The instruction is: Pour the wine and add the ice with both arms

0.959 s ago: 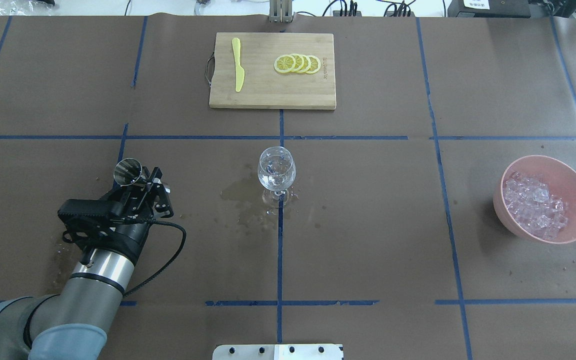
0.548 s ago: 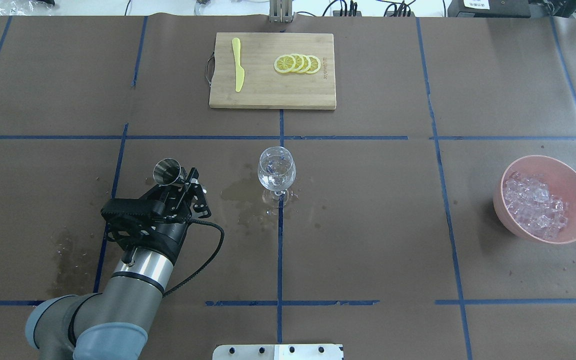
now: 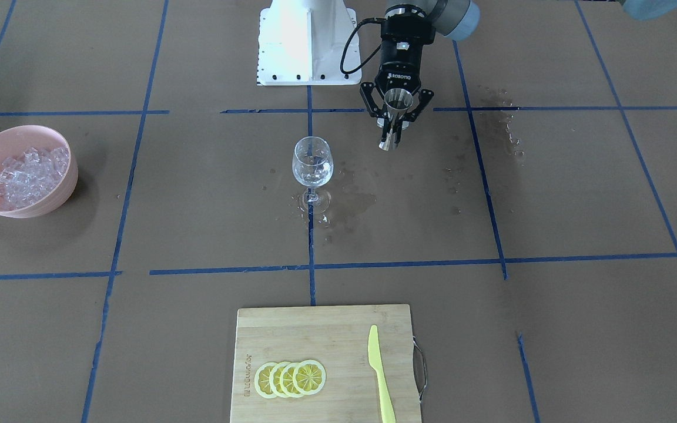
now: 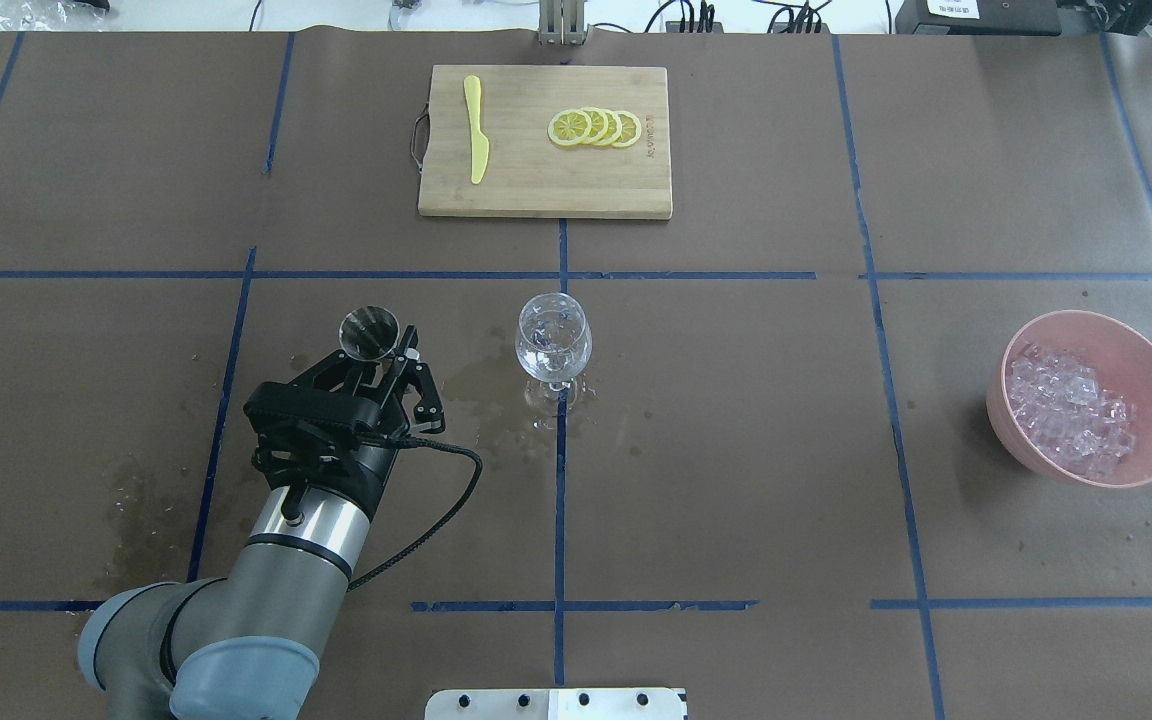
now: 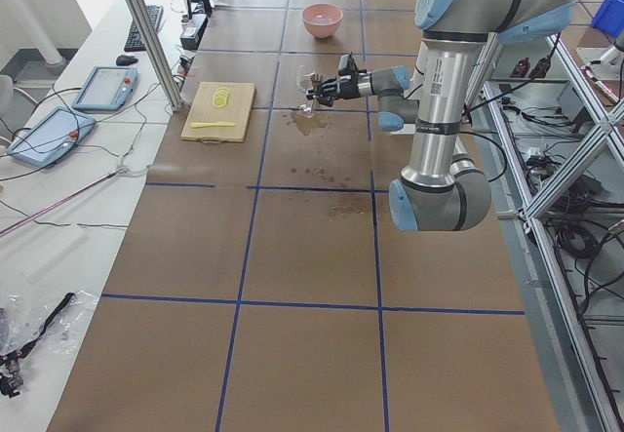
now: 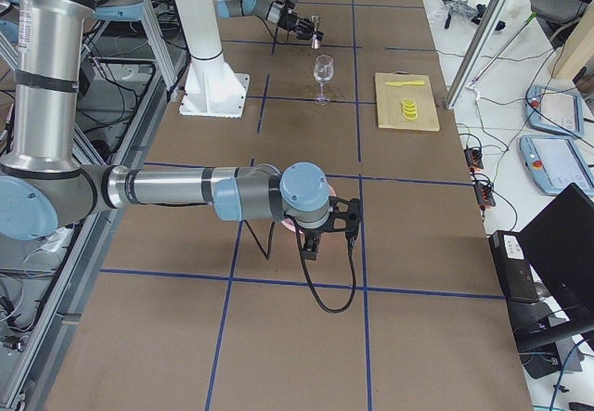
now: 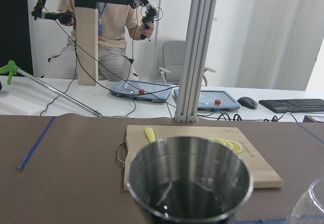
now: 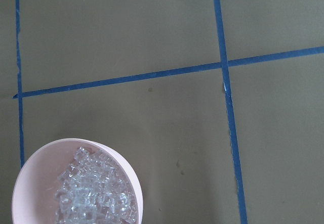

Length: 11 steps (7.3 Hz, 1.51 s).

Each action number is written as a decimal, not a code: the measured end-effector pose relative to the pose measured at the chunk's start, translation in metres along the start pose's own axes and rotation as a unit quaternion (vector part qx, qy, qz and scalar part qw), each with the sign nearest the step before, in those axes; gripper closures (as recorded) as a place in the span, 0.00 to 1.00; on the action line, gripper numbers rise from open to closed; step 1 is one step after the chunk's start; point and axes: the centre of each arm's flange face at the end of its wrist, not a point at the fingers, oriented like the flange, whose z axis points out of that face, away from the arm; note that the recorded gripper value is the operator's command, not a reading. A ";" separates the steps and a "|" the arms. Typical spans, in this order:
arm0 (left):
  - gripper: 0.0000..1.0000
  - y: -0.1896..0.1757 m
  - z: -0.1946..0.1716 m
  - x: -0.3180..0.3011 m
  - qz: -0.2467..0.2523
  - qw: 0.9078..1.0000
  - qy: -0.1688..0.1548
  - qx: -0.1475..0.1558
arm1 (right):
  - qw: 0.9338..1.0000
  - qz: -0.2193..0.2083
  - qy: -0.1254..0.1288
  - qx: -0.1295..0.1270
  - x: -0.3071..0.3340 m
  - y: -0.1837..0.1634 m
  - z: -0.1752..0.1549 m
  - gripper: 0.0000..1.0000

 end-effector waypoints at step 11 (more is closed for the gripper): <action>1.00 -0.013 0.043 0.039 0.188 0.982 -0.011 0.005 | 1.000 -0.002 0.000 0.001 -0.002 -0.002 -0.001 0.00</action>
